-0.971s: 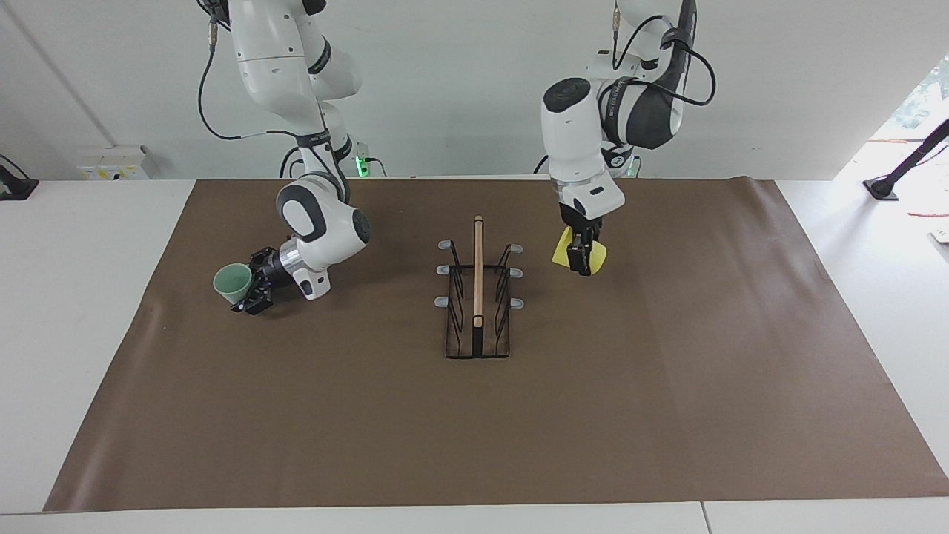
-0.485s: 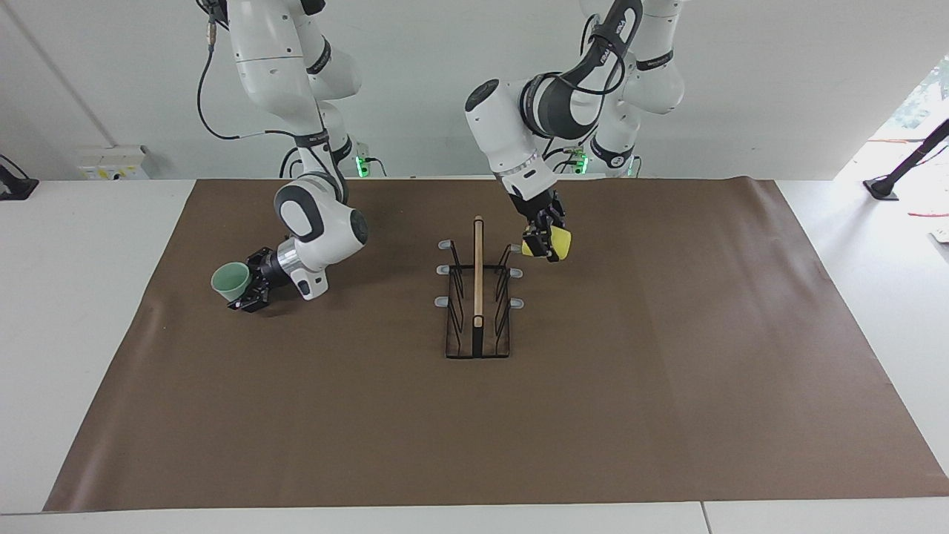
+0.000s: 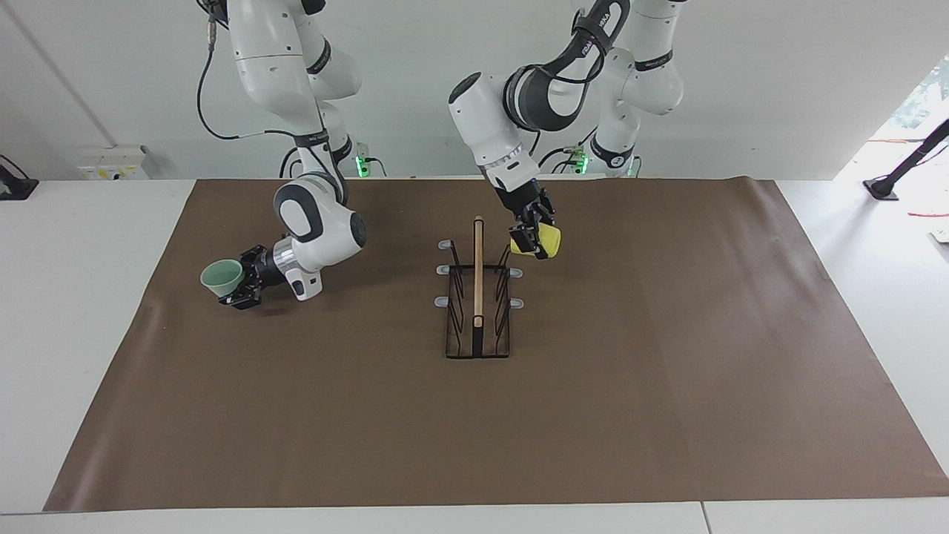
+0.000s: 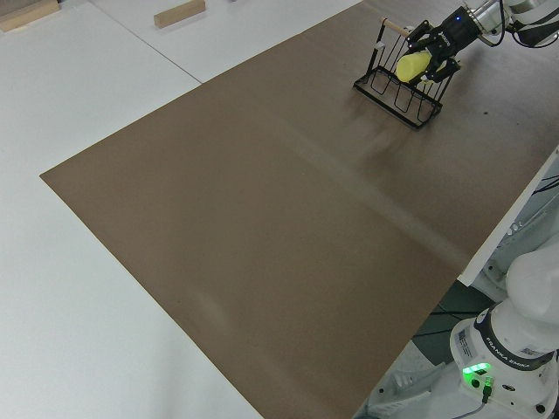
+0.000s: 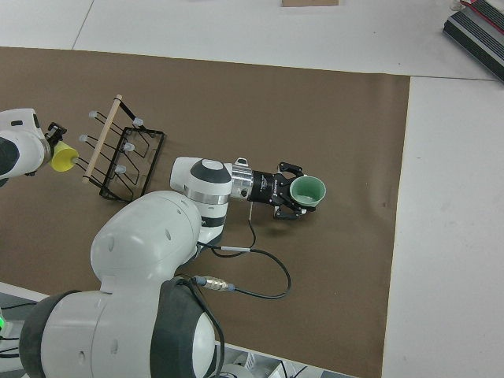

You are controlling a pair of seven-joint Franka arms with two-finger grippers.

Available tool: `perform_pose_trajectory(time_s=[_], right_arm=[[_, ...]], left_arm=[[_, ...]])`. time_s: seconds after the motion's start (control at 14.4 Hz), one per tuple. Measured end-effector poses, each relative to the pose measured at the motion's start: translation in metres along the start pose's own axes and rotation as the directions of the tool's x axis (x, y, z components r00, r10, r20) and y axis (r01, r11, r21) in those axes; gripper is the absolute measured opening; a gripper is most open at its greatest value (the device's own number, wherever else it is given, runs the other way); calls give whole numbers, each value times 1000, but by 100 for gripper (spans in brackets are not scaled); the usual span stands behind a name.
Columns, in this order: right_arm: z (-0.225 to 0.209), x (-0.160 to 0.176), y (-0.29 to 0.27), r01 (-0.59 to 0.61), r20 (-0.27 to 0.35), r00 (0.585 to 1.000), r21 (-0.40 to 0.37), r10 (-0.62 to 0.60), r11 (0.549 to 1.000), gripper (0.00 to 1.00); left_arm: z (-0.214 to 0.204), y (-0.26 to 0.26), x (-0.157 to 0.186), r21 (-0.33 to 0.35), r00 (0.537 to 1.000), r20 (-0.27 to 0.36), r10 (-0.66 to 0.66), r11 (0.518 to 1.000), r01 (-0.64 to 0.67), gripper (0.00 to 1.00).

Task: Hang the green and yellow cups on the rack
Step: 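Carry the yellow cup to the rack and hang it on a peg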

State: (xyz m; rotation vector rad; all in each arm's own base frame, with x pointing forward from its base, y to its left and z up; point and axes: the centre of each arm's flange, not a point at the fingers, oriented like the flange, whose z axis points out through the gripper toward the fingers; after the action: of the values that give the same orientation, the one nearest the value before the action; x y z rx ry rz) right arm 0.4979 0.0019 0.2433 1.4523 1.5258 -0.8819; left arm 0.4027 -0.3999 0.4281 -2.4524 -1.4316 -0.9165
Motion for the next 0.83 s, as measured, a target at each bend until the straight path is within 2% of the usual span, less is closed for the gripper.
perform_pose_trajectory(time_s=[0.14,0.35,0.55,0.83], right_arm=[[-9,-18,20,-58,-5,998,-13,58,998,68],[-20,-48,48,-192,-77,978,57,196,980,68],[-13,-76,63,-286,-114,947,128,300,950,68],[12,-134,73,-446,-215,827,310,519,840,68]], left_arm=[[-1,5,-4,-5,1000,1,0,1000,0,66],[-2,8,-6,-5,1000,8,-6,1000,6,66],[-3,9,-6,0,1000,18,-13,1000,13,66],[-5,8,-9,1,999,38,-20,1000,20,66]])
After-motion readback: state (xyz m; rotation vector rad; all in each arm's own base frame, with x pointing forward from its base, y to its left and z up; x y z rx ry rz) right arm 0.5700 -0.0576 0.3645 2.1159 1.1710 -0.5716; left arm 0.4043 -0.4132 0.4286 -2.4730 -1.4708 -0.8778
